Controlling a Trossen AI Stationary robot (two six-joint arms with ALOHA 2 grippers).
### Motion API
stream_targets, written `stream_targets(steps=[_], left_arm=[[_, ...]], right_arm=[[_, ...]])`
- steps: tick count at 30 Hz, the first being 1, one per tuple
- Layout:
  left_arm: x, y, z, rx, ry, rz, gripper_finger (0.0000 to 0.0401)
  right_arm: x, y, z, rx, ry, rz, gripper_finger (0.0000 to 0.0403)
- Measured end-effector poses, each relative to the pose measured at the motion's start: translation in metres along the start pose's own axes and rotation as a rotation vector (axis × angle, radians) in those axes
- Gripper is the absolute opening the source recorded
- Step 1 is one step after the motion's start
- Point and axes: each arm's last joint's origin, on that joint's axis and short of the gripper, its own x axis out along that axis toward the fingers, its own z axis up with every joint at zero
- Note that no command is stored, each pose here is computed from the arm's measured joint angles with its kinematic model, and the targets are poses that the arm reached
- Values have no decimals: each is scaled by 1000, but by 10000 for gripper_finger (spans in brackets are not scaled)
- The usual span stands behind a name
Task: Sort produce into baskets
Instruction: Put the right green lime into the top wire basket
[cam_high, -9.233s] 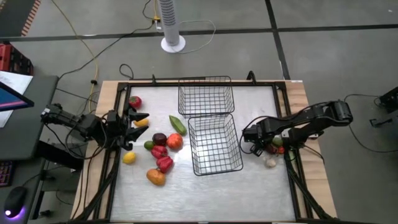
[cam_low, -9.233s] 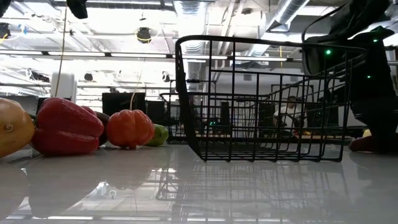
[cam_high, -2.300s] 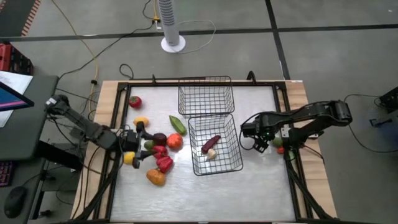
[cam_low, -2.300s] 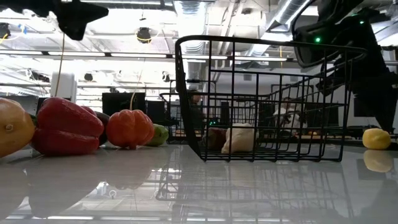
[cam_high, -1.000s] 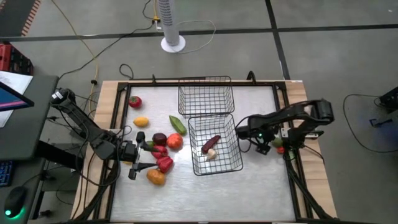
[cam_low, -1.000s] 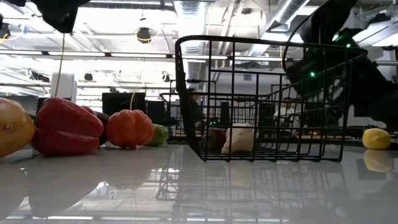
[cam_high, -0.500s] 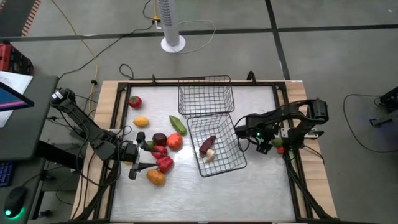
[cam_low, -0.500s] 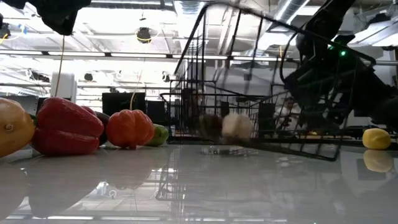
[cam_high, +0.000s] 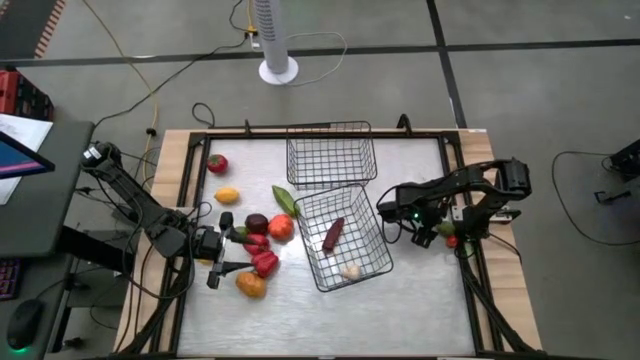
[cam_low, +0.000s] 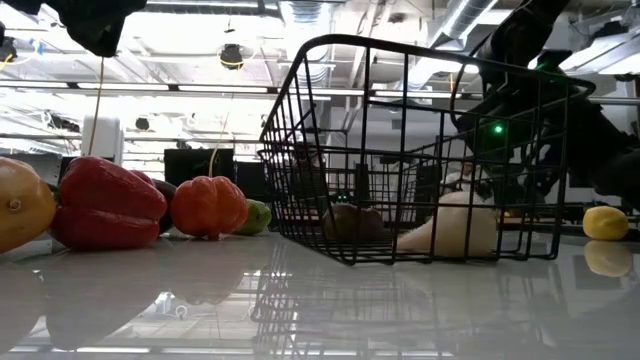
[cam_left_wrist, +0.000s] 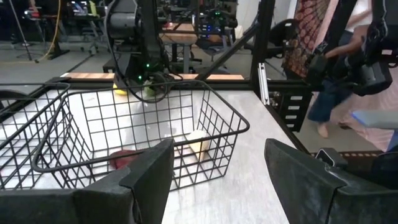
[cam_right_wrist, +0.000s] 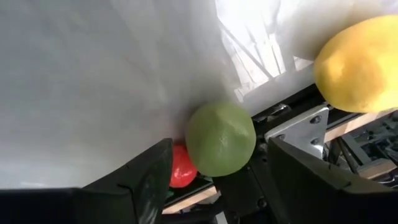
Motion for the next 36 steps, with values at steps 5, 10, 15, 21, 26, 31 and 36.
stream_targets(steps=[5,10,15,21,26,31,36], left_arm=[[0,0,0,1,1,0,238],[0,0,0,-2,4,0,238],[0,0,-1,-2,7,1,238],[0,0,-1,-6,8,1,238],[0,0,-1,-5,8,1,238],[0,0,-1,-6,7,1,238],[0,0,-1,-9,7,0,238]], right_arm=[[-4,-2,-4,1,-22,13,286],[-8,-4,-9,1,-52,55,286],[-9,-3,-11,-10,-46,78,286],[-9,-3,-10,-8,-43,84,286],[-10,0,-11,24,-12,156,286],[-10,-1,-10,36,-26,127,286],[-5,1,-6,33,-11,99,286]])
